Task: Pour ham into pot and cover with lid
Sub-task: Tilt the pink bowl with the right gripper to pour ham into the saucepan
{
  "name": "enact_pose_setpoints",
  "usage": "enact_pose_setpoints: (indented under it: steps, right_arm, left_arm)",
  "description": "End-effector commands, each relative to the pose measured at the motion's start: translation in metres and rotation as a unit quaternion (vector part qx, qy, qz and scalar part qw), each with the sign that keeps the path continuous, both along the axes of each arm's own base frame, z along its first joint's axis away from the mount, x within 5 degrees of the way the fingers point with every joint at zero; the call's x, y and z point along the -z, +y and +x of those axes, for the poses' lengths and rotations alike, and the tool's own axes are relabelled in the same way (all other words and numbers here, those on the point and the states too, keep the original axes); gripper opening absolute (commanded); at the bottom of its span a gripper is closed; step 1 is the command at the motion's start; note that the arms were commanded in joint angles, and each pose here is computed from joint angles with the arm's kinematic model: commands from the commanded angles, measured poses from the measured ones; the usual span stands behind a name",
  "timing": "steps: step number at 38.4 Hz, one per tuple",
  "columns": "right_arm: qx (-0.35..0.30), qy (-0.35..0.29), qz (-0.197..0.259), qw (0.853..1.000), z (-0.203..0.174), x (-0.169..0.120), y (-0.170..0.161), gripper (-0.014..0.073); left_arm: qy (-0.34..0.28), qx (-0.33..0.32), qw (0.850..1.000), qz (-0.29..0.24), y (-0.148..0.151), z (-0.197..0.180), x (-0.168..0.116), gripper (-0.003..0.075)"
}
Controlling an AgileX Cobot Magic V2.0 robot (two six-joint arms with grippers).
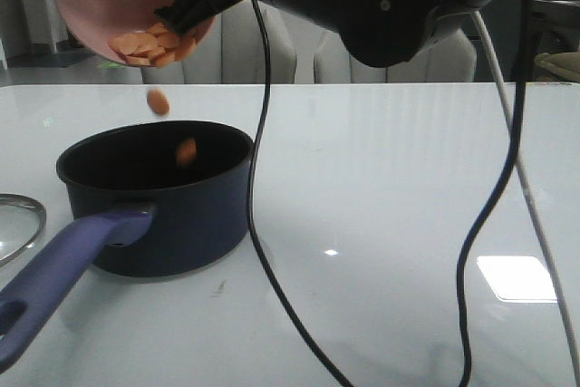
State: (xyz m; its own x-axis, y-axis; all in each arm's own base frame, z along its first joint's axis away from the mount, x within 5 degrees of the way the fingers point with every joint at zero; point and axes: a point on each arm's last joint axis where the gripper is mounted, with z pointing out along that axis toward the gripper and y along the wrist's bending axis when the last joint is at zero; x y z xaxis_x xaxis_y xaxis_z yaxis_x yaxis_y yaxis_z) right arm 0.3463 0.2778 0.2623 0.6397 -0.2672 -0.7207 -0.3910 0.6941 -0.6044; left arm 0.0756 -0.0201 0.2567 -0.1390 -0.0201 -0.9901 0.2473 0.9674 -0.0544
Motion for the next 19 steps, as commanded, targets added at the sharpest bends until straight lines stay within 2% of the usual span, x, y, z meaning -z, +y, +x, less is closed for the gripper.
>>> enact_pose_setpoints:
  steps: [1,8,13,16,19]
  right_arm:
    - [0.007,-0.111,0.030,0.993,-0.0092,-0.0386,-0.0047,0.0139]
    - [0.025,-0.154,0.014,0.988,-0.0091,-0.0349,-0.0041,0.0139]
    - [0.024,-0.152,0.016,0.988,-0.0088,-0.0338,-0.0039,0.0139]
    - [0.017,-0.129,0.029,0.991,-0.0075,-0.0328,-0.0041,0.0139]
    - [0.006,-0.080,0.070,0.994,-0.0048,-0.0321,-0.0061,0.0139]
  left_arm:
    - [-0.052,0.001,0.999,-0.013,-0.0003,0.0006,-0.0188,0.0669]
    - [-0.052,0.001,0.999,-0.013,-0.0003,0.0006,-0.0188,0.0669]
    - [-0.052,0.001,0.999,-0.013,-0.0003,0.0006,-0.0188,0.0669]
    - [-0.052,0.001,0.999,-0.013,-0.0003,0.0006,-0.0188,0.0669]
    - [-0.052,0.001,0.999,-0.013,-0.0003,0.0006,-0.0188,0.0669]
